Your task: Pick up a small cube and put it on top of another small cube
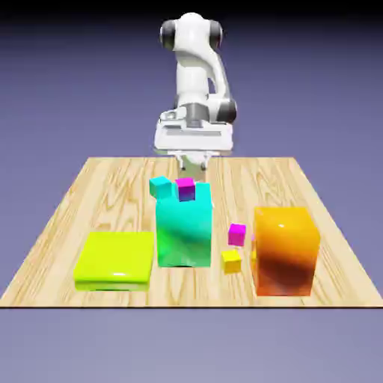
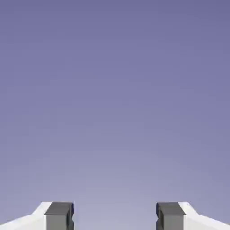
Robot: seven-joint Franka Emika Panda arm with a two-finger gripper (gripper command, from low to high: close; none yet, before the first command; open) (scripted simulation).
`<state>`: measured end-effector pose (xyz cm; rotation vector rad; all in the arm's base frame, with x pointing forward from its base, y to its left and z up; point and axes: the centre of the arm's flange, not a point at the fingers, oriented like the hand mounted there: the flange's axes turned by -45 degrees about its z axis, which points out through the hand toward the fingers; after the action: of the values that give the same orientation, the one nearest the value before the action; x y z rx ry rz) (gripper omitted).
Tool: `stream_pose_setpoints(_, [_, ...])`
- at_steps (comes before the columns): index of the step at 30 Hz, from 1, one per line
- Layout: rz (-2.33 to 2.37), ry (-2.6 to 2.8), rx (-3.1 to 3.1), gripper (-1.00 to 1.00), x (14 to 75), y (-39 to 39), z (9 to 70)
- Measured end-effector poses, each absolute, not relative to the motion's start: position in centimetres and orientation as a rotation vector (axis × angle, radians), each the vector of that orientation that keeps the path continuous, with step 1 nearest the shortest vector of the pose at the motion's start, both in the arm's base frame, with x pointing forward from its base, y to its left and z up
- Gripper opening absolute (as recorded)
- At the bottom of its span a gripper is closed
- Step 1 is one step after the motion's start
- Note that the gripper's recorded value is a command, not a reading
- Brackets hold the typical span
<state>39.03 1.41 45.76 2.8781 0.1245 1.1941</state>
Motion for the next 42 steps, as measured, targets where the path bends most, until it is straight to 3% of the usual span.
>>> stream_pose_setpoints(27, [0.993,0.902,2.685,0.00,44.3,5.5,35.7])
stream_pose_setpoints(42, [0.711,1.226,2.586,0.00,39.3,9.8,26.1])
